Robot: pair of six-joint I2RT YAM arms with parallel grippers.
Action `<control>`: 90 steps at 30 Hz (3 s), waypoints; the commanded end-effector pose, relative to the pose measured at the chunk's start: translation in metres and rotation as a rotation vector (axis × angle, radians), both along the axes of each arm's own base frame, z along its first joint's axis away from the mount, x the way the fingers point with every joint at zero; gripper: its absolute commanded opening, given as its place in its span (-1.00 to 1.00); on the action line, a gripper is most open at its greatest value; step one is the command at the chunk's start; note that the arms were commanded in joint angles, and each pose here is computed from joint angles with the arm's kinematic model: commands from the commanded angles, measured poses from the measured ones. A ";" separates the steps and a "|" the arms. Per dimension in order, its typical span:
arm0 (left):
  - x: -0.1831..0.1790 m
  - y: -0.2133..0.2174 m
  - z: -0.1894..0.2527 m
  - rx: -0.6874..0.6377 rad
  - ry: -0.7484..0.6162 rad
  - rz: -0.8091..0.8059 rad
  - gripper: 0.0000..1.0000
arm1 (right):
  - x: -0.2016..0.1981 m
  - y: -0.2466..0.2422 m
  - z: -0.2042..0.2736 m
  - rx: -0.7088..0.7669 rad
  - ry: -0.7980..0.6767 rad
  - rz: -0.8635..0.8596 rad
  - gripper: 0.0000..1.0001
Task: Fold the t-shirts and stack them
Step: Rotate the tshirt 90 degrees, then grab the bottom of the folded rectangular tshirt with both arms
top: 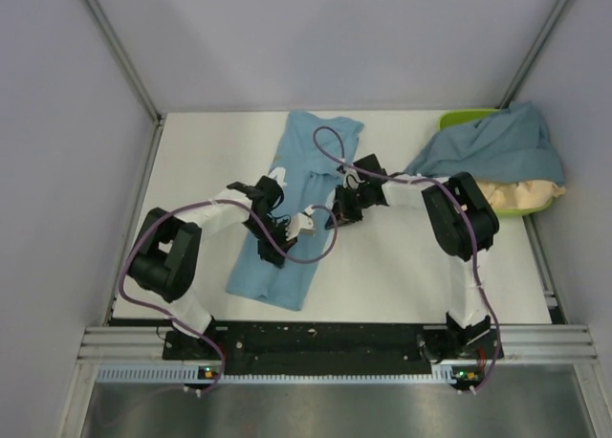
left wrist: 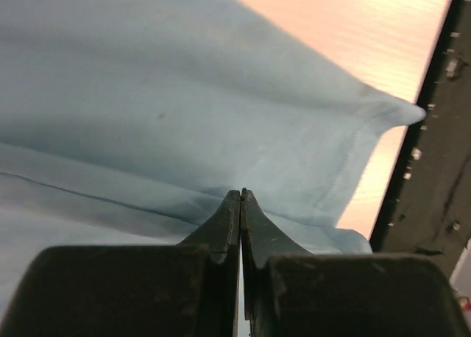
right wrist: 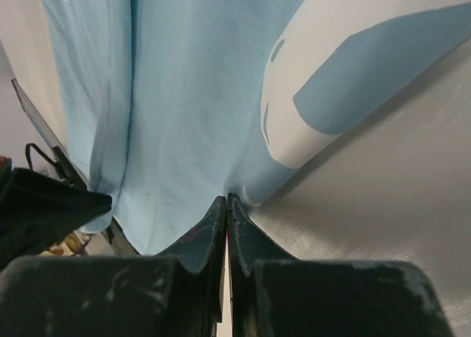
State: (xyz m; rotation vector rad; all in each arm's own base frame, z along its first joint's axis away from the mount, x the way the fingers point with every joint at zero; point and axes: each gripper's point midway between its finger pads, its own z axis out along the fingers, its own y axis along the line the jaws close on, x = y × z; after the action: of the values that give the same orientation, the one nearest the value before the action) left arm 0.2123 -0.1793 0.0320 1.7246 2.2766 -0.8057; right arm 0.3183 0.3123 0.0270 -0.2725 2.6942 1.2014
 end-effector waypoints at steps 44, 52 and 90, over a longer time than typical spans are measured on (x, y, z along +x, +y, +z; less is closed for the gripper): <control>-0.096 -0.052 0.080 -0.109 -0.100 -0.441 -0.17 | 0.274 -0.058 0.011 0.124 -0.074 -0.517 -0.64; -0.021 -0.003 0.065 0.035 -0.267 -0.097 0.07 | 0.346 -0.086 0.044 0.286 -0.213 -0.628 -1.00; -0.039 0.055 -0.033 0.111 -0.218 -0.229 -0.90 | -0.179 -0.018 0.050 0.225 -1.332 1.308 0.32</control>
State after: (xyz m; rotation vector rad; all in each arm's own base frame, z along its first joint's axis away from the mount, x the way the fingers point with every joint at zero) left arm 0.1986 -0.1387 0.0158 2.0153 1.9437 -0.4486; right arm 0.1468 0.2985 0.1180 -1.8269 1.0932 0.9270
